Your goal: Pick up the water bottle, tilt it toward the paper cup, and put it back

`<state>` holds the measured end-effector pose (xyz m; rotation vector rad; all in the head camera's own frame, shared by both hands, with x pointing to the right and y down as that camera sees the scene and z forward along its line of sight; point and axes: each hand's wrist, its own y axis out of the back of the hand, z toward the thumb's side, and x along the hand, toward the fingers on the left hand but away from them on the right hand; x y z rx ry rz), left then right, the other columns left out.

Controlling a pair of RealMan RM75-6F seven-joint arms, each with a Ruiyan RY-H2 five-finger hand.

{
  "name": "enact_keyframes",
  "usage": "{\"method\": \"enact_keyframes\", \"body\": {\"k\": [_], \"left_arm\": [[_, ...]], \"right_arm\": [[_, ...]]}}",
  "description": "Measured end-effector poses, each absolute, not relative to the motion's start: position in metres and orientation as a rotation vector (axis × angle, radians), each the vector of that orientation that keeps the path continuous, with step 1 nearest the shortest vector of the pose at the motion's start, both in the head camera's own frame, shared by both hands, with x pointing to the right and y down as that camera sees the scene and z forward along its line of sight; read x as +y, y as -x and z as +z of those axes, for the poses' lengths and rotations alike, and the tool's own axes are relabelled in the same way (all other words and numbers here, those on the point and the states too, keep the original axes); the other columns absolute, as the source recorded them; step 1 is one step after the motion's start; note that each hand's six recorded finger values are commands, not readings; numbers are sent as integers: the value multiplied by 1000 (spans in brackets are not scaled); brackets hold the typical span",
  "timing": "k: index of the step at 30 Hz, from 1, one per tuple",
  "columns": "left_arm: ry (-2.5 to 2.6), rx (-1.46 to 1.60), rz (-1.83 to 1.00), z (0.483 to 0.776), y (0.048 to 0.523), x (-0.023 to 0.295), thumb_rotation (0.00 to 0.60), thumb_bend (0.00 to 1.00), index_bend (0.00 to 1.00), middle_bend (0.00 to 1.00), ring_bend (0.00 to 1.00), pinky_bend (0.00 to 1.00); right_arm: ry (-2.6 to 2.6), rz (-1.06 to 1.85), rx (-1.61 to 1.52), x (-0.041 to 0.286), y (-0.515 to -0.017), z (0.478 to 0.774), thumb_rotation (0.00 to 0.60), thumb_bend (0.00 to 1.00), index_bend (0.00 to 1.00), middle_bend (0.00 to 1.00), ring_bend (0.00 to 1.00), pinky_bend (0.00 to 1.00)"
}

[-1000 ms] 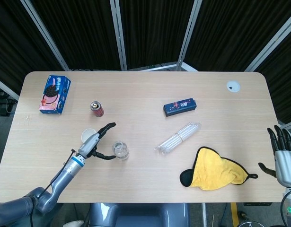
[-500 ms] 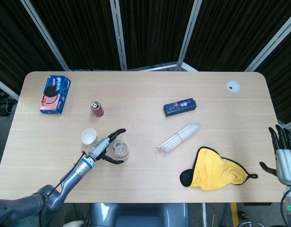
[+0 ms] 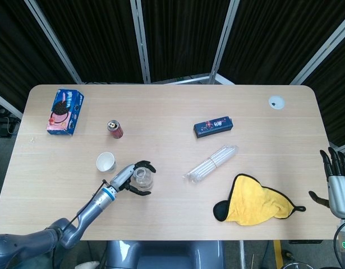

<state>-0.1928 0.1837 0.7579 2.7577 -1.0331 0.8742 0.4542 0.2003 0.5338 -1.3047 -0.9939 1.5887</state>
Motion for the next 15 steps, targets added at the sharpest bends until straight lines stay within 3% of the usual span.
{"method": "enact_keyframes", "body": {"k": [6,15], "left_arm": [[-2749,-1073,839,756,192,181,600,305,572,484,272,311],[-2751,-1136,763,742,192,171,600,326,577,488,278,315]], "right_arm": [[1306,1591,-994,200,-455,534,600,0,0,0,0,0],[1311,1591,-994,200,-454,534,600,0,0,0,0,0]]}}
